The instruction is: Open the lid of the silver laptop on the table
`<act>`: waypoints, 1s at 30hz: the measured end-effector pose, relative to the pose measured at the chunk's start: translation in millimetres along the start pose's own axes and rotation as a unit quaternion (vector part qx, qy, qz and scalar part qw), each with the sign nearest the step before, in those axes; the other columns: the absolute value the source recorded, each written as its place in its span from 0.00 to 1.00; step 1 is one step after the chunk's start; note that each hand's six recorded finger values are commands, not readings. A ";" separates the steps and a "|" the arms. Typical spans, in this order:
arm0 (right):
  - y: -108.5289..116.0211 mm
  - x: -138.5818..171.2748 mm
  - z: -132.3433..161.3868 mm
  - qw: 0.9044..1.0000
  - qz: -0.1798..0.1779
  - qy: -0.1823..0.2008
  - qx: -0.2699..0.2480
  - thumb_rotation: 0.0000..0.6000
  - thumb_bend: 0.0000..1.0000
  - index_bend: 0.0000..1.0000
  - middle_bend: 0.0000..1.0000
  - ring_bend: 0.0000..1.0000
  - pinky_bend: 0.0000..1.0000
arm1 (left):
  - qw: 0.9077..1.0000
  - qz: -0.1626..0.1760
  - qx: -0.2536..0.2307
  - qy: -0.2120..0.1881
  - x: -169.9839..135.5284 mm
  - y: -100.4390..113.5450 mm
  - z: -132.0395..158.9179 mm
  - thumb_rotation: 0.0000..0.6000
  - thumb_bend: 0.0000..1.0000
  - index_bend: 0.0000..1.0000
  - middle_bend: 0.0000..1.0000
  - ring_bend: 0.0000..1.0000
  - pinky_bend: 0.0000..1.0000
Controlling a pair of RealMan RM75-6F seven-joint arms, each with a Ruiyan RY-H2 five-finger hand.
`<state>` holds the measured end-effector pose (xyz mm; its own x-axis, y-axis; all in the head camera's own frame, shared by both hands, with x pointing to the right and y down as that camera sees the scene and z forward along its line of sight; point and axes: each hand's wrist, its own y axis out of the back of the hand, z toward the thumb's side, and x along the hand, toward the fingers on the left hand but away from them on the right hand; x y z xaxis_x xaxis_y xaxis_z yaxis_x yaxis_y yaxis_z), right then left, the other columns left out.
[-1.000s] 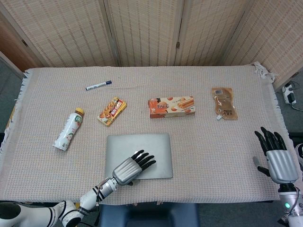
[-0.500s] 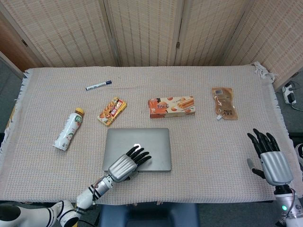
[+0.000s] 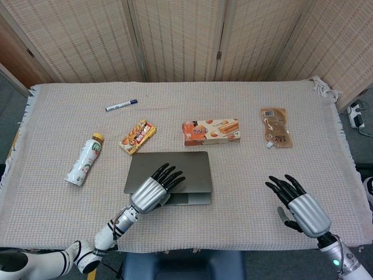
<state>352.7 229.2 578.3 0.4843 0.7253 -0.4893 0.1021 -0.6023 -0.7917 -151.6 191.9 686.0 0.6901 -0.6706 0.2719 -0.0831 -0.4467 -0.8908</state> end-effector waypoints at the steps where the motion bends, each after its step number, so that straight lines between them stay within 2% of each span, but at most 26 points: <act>1: -2.6 -2.8 4.9 1.000 0.012 0.013 -0.003 1.00 0.85 0.00 0.10 0.14 0.04 | 1.000 0.002 0.002 0.001 2.6 2.5 -1.0 1.00 0.66 0.15 0.14 0.05 0.00; 4: -9.1 -9.0 16.1 0.998 0.042 0.044 -0.003 1.00 0.96 0.00 0.12 0.17 0.07 | 1.000 0.008 0.010 0.004 9.9 10.4 -4.2 1.00 0.67 0.15 0.14 0.05 0.00; 6: -13.3 -12.3 21.1 0.997 0.060 0.057 -0.001 1.00 0.99 0.00 0.13 0.17 0.07 | 1.000 0.010 0.013 0.007 13.2 14.4 -6.0 1.00 0.67 0.15 0.14 0.05 0.00; 11: -29.1 -25.4 32.9 0.989 0.118 0.086 0.009 1.00 1.00 0.00 0.11 0.14 0.06 | 1.000 0.009 0.017 0.014 18.2 19.4 -8.5 1.00 0.67 0.14 0.14 0.05 0.00; 16: -47.6 -51.8 48.8 0.978 0.166 0.120 0.036 1.00 1.00 0.00 0.06 0.09 0.00 | 1.000 0.008 0.020 0.017 19.9 19.4 -8.8 1.00 0.67 0.14 0.14 0.05 0.00; 24: -70.2 -105.8 79.2 0.968 0.193 0.150 0.057 1.00 1.00 0.00 0.03 0.04 0.00 | 1.000 0.001 0.025 0.019 20.5 16.7 -8.9 1.00 0.67 0.13 0.14 0.05 0.00; 30: -89.2 -141.0 89.7 0.964 0.208 0.150 0.066 1.00 1.00 0.00 0.03 0.04 0.00 | 0.999 -0.001 0.025 0.019 21.7 16.4 -8.3 1.00 0.67 0.13 0.14 0.04 0.00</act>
<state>197.4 210.6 685.0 0.6904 0.2893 -0.6630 -0.2578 -0.7580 -0.5992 -143.9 165.1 680.3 0.6620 -0.6925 0.2867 -0.0450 -0.4185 -0.9071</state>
